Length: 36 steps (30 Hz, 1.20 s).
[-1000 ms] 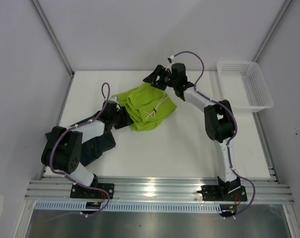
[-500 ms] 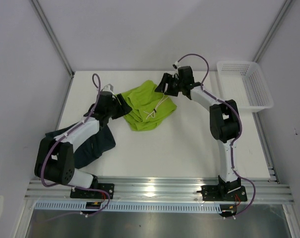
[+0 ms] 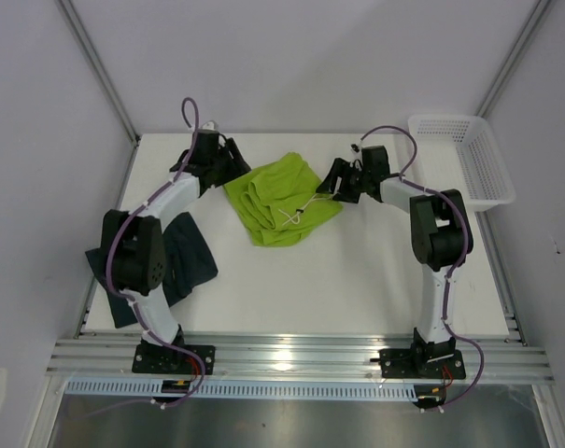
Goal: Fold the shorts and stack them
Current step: Fold the shorts
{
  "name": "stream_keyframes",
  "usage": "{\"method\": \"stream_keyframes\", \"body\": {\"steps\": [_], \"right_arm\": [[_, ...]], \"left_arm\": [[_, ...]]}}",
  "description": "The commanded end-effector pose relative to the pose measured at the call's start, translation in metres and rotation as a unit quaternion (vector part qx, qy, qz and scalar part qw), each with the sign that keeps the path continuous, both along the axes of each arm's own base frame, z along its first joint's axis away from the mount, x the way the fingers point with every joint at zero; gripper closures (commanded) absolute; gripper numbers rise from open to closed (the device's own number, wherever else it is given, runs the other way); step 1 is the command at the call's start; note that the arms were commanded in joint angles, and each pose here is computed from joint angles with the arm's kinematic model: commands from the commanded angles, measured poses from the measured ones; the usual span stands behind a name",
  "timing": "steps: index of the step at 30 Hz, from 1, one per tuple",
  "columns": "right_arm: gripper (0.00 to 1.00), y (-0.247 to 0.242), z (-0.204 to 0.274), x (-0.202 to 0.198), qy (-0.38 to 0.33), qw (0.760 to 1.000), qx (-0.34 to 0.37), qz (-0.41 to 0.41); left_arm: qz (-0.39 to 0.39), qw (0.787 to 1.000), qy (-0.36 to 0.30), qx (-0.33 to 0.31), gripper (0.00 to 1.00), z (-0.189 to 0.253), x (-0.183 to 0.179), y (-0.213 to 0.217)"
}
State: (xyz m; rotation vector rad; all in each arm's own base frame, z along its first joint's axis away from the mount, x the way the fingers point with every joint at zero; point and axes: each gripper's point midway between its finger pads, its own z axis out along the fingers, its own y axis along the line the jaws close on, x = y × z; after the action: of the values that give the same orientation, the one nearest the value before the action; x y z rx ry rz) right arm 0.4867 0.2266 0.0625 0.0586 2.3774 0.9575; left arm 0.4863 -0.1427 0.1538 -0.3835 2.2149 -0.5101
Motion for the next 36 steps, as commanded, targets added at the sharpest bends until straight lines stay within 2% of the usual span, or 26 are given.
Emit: {"method": "stream_keyframes", "body": {"steps": [1,10,18,26,29,30,32,33,35,36], "right_arm": [[0.24,0.010,0.019,-0.006,-0.026,0.999,0.015,0.021],[0.24,0.020,0.026,-0.015,-0.035,0.999,0.024,0.025],[0.24,0.025,0.037,-0.023,-0.042,0.998,0.026,0.033],[0.24,0.024,0.047,-0.024,-0.049,0.998,0.028,0.033],[0.24,0.022,0.052,-0.025,-0.055,0.998,0.024,0.031],[0.24,0.021,0.054,-0.025,-0.058,0.998,0.022,0.030],[0.24,0.016,0.055,-0.029,-0.053,0.998,0.011,0.028],[0.24,0.012,0.055,-0.029,-0.054,0.998,0.008,0.026],[0.24,0.006,0.055,-0.030,-0.053,0.998,0.004,0.021],[0.24,0.003,0.054,-0.029,-0.054,0.998,0.003,0.018]], "left_arm": [[-0.042,0.999,0.014,-0.007,0.34,-0.011,0.005,-0.013],[-0.097,0.995,0.025,-0.016,0.29,-0.033,0.011,-0.039],[-0.101,0.994,0.040,-0.024,0.28,-0.050,0.014,-0.044],[-0.069,0.994,0.078,0.034,0.28,-0.076,0.008,-0.019],[-0.083,0.992,0.092,0.025,0.35,-0.086,0.009,-0.023],[-0.088,0.990,0.106,0.023,0.48,-0.096,0.008,-0.025],[-0.083,0.990,0.112,0.029,0.68,-0.102,0.008,-0.022],[-0.077,0.991,0.105,0.034,0.82,-0.099,0.010,-0.019],[-0.070,0.992,0.100,0.037,0.99,-0.100,0.010,-0.014],[-0.069,0.992,0.096,0.035,1.00,-0.099,0.012,-0.011]]}}
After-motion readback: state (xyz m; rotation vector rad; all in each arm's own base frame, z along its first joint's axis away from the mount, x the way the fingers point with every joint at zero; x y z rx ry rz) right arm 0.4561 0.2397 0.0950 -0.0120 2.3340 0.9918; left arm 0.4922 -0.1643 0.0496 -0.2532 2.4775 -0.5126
